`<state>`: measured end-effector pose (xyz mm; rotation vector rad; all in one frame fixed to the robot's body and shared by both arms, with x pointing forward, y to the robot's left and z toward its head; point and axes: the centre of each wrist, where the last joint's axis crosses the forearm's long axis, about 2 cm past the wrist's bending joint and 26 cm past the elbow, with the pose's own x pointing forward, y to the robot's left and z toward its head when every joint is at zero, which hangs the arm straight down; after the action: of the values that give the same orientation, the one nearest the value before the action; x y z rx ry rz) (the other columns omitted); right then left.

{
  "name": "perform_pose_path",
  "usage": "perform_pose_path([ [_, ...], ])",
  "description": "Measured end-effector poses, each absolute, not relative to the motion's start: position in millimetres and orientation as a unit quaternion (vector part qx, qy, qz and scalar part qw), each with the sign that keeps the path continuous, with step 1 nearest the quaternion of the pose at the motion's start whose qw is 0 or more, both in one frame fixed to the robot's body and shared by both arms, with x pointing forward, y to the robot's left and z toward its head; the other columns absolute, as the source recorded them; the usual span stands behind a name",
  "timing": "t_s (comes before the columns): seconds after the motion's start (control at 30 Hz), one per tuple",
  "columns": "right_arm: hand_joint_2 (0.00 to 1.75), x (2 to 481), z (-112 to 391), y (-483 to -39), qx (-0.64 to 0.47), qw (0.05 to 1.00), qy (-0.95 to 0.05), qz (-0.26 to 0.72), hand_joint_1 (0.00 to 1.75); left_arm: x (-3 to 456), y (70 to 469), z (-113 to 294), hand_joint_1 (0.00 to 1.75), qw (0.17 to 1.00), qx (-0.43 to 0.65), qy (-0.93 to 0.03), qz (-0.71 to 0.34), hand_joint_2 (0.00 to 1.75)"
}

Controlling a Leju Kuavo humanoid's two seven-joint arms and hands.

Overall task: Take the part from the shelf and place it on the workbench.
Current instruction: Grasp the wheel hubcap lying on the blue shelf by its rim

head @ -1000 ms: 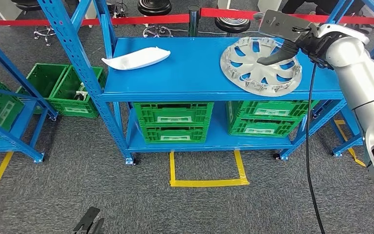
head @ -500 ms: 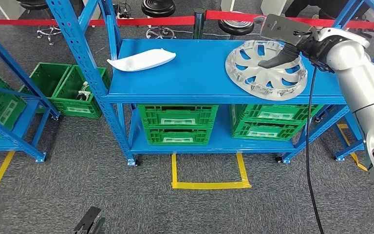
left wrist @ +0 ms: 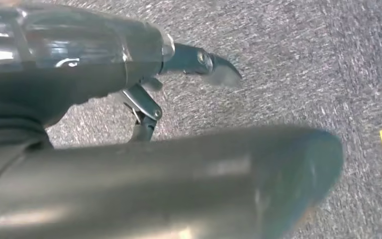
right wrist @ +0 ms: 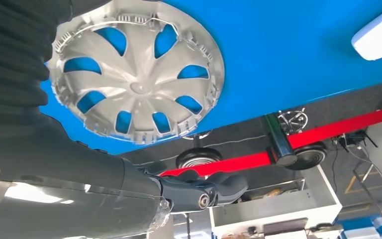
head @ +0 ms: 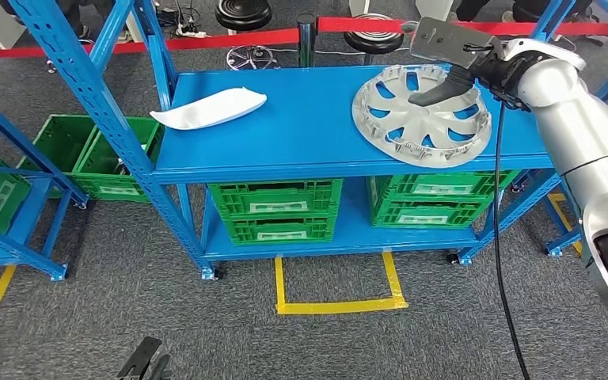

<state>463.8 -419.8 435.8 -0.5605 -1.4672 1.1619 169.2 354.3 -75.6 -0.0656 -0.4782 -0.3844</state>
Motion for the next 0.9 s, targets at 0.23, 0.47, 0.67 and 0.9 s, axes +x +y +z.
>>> perform_pose_path([
  [0.23, 1.75, 464.5, 435.9, -417.6, -0.235, 0.558, -0.625, 0.493, 0.00, 168.8, 355.7, -75.6, 0.00, 0.953, -0.030, -0.235, -0.189, 0.00],
  [0.47, 1.75, 465.4, 436.3, -414.5, -0.236, 0.561, -0.621, 0.493, 0.00, 172.0, 355.4, -74.4, 0.00, 0.954, -0.027, -0.233, -0.187, 0.00],
  [0.67, 1.75, 465.1, 438.3, -415.9, -0.236, 0.557, -0.626, 0.493, 0.00, 170.8, 352.4, -75.2, 0.00, 0.953, -0.033, -0.239, -0.185, 0.00],
  [0.9, 1.75, 464.6, 441.5, -415.9, -0.237, 0.554, -0.627, 0.493, 0.00, 171.9, 352.2, -74.8, 0.00, 0.952, -0.032, -0.239, -0.186, 0.00],
])
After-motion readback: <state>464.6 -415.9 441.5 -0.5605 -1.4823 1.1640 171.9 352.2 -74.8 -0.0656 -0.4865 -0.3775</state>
